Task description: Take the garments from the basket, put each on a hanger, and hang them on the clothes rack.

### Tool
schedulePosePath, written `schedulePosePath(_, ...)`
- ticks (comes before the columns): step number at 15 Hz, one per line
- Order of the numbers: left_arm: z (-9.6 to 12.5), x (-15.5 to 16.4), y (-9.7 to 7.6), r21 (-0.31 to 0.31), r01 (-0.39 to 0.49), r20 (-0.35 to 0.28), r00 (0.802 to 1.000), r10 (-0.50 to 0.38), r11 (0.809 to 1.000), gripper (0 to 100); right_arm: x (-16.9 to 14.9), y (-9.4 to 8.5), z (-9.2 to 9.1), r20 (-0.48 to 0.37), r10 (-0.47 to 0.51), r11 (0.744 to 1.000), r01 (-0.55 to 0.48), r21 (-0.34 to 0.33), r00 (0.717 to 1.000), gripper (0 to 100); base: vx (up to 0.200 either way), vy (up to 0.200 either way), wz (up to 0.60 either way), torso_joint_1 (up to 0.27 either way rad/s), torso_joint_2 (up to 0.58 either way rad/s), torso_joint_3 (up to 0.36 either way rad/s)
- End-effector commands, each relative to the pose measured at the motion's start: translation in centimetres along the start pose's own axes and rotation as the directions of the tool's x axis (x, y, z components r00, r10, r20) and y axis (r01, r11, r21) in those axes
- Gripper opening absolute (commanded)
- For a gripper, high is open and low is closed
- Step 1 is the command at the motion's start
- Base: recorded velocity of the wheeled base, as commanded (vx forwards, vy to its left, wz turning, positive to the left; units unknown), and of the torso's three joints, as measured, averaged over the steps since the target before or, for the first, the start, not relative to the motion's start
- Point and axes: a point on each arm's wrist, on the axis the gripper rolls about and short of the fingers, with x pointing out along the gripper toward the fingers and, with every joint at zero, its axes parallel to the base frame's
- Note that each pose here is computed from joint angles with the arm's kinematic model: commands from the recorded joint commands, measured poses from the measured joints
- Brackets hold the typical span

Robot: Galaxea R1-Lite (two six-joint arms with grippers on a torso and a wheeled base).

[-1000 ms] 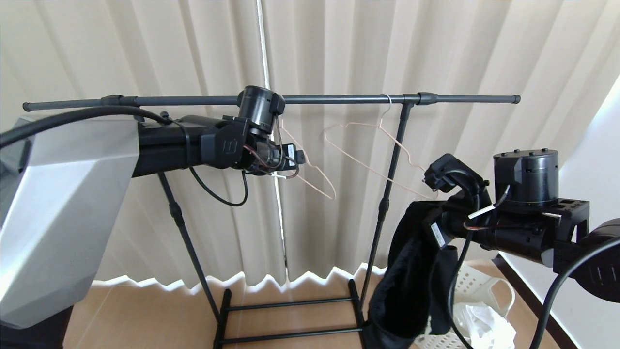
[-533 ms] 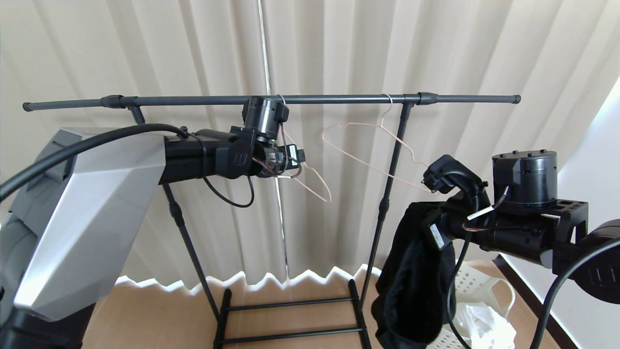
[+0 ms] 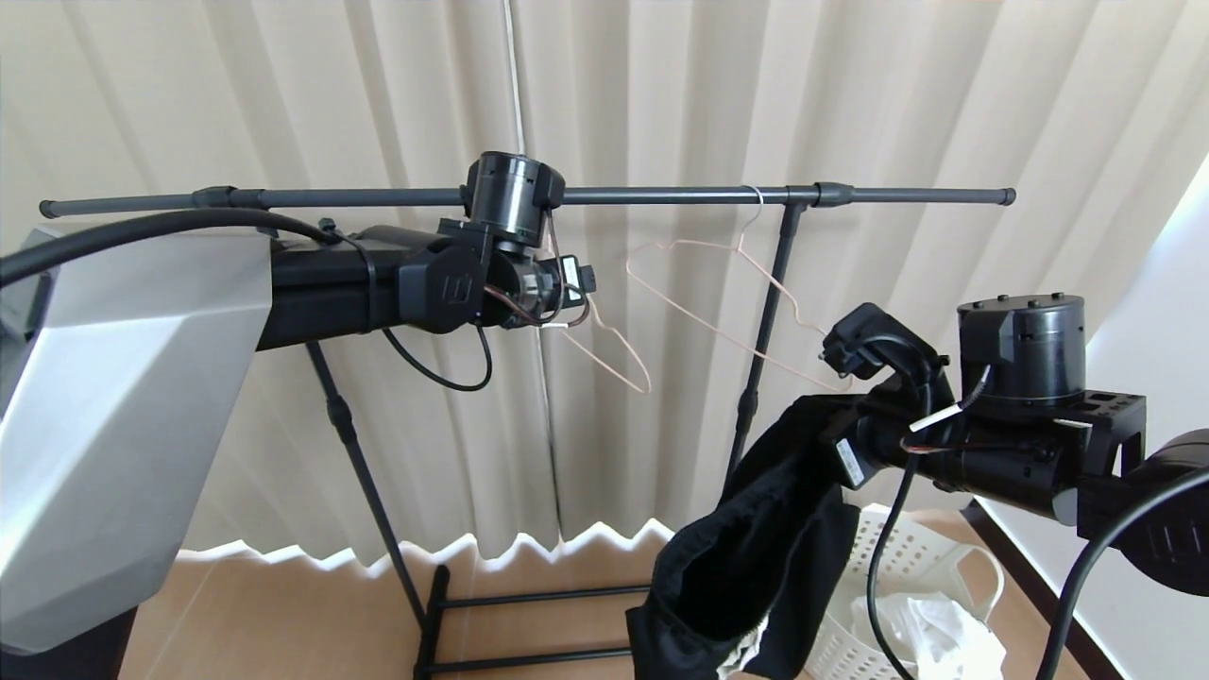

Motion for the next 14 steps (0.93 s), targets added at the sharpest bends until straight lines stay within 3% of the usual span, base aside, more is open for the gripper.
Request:
schedulePosePath(1,0.1,-0.3,-0.2,0.001,0.007,0.003,1.0,-0.007,1.0,100,-0.1,0.0,0.0,-0.001,0.0,1.0,0.0,-0.001,1.0,0,0.2,0.0,0.0,0.002,0.0,0.007)
schedulePosePath(6,0.0,0.5,0.1,-0.008,-0.017,0.019,1.0,0.017,1.0,100,0.0,-0.1,0.0,0.0,-0.003,1.0,0.003,0.0,1.0,0,0.0,0.0,0.0,0.0,0.0,0.0)
schedulePosePath(8,-1.0,1.6,0.1,-0.002,-0.063,0.018,0.998,0.063,0.998,100,0.1,0.0,0.0,-0.002,-0.001,1.0,0.001,0.0,1.0,0,0.0,0.0,0.0,0.0,0.0,0.0)
schedulePosePath(14,-2.8,3.7,0.0,0.004,-0.093,0.019,0.996,0.093,0.996,100,0.2,0.0,-0.2,-0.009,0.0,1.0,0.0,-0.001,1.0,0,0.0,0.0,0.0,0.0,0.0,0.0)
